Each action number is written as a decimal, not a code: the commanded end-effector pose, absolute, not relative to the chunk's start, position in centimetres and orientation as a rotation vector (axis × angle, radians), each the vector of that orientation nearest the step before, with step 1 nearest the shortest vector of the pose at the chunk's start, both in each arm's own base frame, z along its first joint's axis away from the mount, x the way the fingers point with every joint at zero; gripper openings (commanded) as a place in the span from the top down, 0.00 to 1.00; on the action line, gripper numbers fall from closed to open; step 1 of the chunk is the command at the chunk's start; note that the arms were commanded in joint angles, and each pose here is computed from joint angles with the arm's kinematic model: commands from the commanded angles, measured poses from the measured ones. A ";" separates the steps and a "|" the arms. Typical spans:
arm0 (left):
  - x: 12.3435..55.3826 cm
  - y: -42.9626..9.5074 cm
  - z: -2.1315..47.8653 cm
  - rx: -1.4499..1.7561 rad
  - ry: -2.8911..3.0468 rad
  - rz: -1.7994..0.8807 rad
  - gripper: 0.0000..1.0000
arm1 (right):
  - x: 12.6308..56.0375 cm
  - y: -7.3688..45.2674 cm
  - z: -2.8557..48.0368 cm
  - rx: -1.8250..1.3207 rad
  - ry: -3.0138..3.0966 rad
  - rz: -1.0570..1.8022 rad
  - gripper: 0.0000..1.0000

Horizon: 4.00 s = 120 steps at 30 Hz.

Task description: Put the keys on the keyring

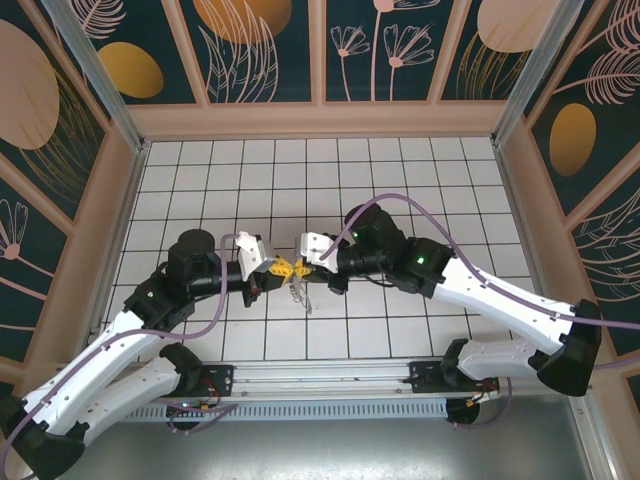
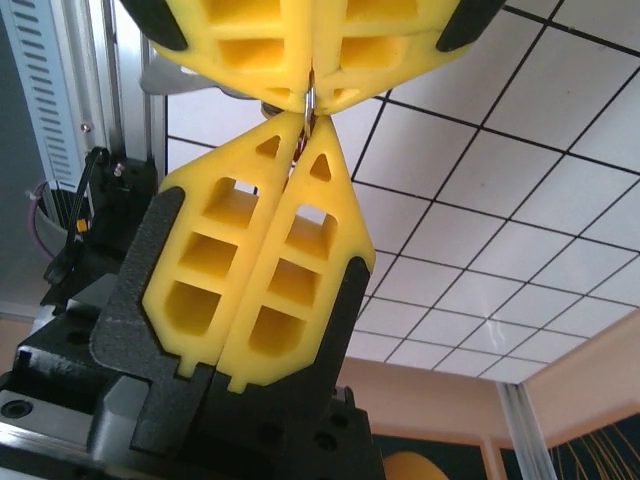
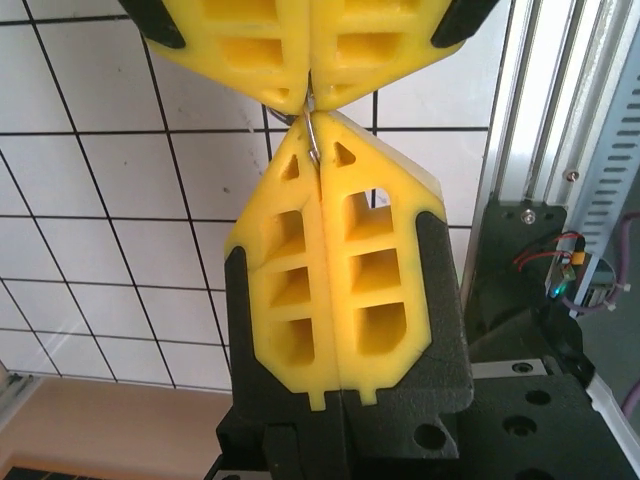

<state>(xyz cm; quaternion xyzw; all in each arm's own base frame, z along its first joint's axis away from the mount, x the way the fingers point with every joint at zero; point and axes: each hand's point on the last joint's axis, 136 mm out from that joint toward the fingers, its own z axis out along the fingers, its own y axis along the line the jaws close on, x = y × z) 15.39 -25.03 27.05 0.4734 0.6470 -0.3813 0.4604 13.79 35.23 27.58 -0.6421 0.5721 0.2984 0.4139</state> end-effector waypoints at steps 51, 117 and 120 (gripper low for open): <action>15.1 -25.4 29.9 1.183 1.497 -0.944 0.96 | 12.9 33.7 31.0 -1.464 1.315 0.826 1.00; 14.6 -25.9 31.1 1.165 1.448 -1.018 0.82 | 13.0 32.6 31.4 -1.453 1.321 0.827 1.00; 15.0 -25.9 30.5 1.215 1.495 -0.976 0.82 | 13.2 32.6 31.1 -1.485 1.344 0.801 1.00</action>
